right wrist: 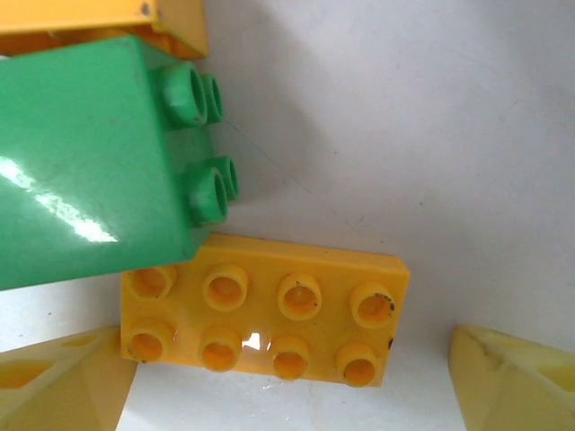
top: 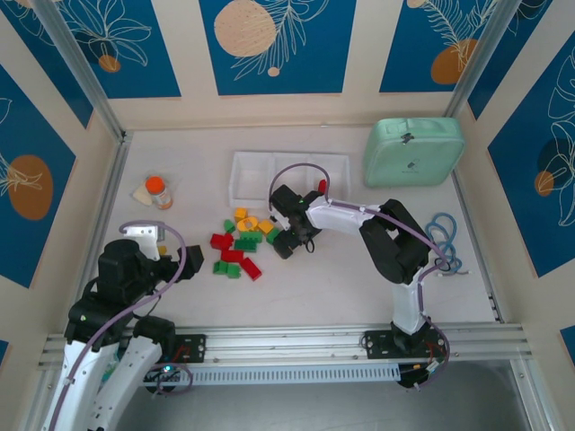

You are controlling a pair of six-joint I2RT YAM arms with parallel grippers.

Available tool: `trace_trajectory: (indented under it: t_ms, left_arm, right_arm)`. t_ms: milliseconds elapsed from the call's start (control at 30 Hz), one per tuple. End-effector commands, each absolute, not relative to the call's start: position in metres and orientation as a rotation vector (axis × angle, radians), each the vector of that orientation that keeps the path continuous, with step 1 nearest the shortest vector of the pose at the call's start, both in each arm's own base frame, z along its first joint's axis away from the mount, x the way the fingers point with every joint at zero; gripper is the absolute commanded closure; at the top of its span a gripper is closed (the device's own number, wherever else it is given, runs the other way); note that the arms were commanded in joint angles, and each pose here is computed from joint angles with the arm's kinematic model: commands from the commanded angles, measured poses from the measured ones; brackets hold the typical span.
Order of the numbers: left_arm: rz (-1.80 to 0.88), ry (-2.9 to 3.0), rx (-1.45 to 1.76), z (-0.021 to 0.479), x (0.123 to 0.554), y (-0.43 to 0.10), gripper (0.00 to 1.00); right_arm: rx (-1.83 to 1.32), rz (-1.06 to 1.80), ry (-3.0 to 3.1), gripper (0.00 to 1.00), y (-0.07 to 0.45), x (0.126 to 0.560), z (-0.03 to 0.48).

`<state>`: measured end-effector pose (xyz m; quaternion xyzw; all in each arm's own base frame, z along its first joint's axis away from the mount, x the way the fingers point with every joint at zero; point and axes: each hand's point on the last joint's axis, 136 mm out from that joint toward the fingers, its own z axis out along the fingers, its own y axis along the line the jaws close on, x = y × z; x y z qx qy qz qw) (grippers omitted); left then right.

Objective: Sort the legos into containers by color
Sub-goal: Pick up the lego from the center of the table.

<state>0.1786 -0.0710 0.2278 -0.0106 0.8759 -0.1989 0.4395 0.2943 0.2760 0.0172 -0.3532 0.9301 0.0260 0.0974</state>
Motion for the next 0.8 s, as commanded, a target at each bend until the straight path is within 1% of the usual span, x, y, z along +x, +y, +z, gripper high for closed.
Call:
trace_trajectory:
  t_ms: [0, 367, 533, 767]
  left_arm:
    - [-0.47, 2.162, -0.047, 0.229, 0.181, -0.067, 0.01]
    - [-0.459, 2.188, -0.056, 0.225, 0.183, -0.066, 0.01]
    - [-0.455, 2.188, -0.057, 0.225, 0.183, -0.066, 0.01]
    - [-0.454, 2.195, -0.055, 0.224, 0.184, -0.066, 0.01]
  right_arm:
    - [-1.01, 0.2, 2.762, 0.16, 0.295, 0.295, -0.007]
    - [-0.898, 0.231, 2.796, 0.14, 0.299, 0.296, -0.012]
    - [-0.852, 0.331, 2.796, 0.11, 0.305, 0.296, -0.009]
    - [-0.792, 0.394, 2.823, 0.12, 0.305, 0.3, -0.01]
